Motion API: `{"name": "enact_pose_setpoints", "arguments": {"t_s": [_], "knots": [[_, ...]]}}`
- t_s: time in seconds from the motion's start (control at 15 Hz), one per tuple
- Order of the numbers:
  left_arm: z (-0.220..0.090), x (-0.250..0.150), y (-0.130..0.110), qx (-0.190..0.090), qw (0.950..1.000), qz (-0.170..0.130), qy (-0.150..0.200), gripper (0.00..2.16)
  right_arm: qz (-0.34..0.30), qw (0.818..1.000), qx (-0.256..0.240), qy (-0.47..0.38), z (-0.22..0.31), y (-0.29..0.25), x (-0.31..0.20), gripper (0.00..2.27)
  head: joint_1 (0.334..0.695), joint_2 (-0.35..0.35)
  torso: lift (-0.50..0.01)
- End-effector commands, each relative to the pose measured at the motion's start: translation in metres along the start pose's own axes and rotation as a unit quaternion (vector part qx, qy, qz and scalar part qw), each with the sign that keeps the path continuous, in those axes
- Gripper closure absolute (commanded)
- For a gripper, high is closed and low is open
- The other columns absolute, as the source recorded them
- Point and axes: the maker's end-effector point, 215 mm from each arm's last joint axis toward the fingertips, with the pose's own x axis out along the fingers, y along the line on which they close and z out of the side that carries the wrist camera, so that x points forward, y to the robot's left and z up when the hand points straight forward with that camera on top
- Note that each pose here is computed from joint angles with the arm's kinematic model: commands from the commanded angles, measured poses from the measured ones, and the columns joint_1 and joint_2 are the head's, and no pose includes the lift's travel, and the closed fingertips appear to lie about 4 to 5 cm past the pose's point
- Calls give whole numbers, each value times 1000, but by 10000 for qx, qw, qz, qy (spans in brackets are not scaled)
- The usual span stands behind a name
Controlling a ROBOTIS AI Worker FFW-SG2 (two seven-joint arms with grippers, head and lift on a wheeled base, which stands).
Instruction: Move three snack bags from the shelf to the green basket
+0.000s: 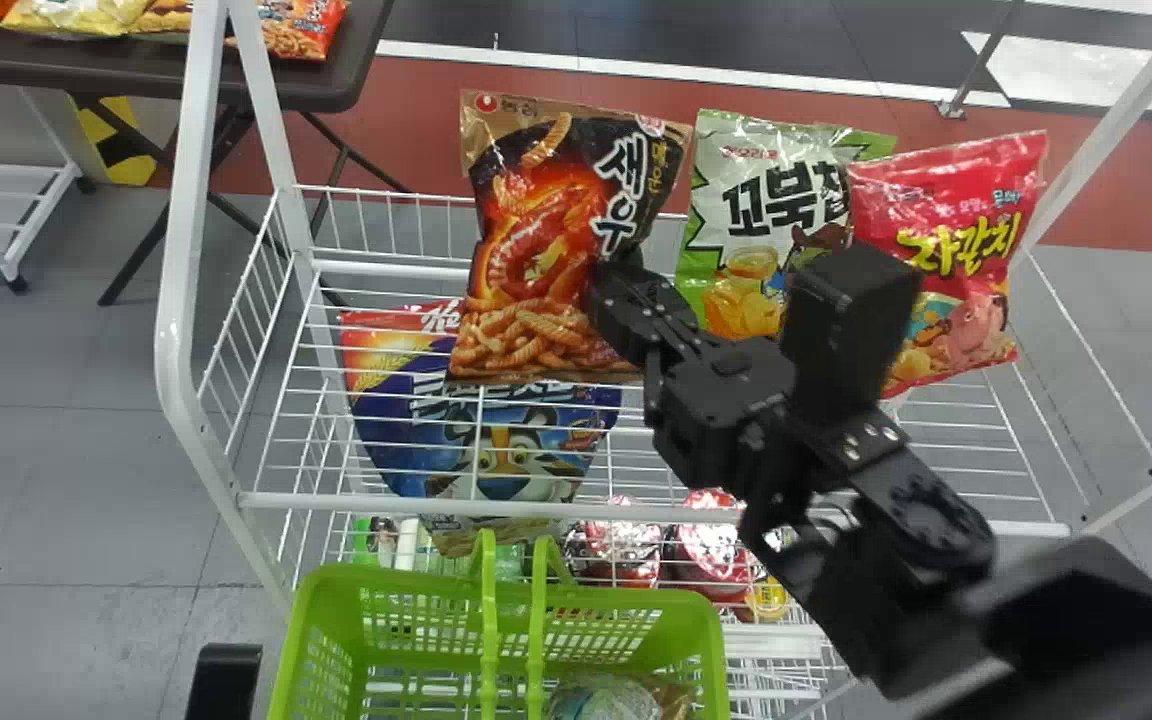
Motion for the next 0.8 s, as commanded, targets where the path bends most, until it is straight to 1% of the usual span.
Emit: {"name": "enact_pose_setpoints", "arguments": {"t_s": [0.0,0.07,0.13,0.33,0.4,0.47,0.53,0.73], "knots": [[2,0,1,15,10000,9,-12,2142,-104,9990,-54,437,-11,-6,-42,2240,695,-155,-48],[2,-1,2,8,10000,23,-19,2142,-176,9971,-111,738,-22,-12,-61,2240,695,-170,-48],[3,-1,3,-10,10000,23,-37,2142,-238,9950,-148,960,-30,-16,-76,2243,695,-214,-48],[5,-1,3,-21,9999,26,-119,2142,-298,9909,-297,1277,-41,-21,-115,2240,695,-288,-48],[5,0,4,-21,9999,33,-128,2142,-261,9874,-274,1539,-52,-19,-128,2240,695,-330,-48],[7,-1,5,-2,9999,39,-164,2142,-288,9788,-235,2014,-72,-21,-144,2240,695,-350,-48],[8,-1,5,10,9998,39,-174,2142,-246,9723,-166,2320,-86,-18,-157,2240,695,-350,-48],[8,-1,4,18,9998,38,-175,2142,-250,9426,16,3329,-134,-15,-197,2243,695,-350,-48]]}}
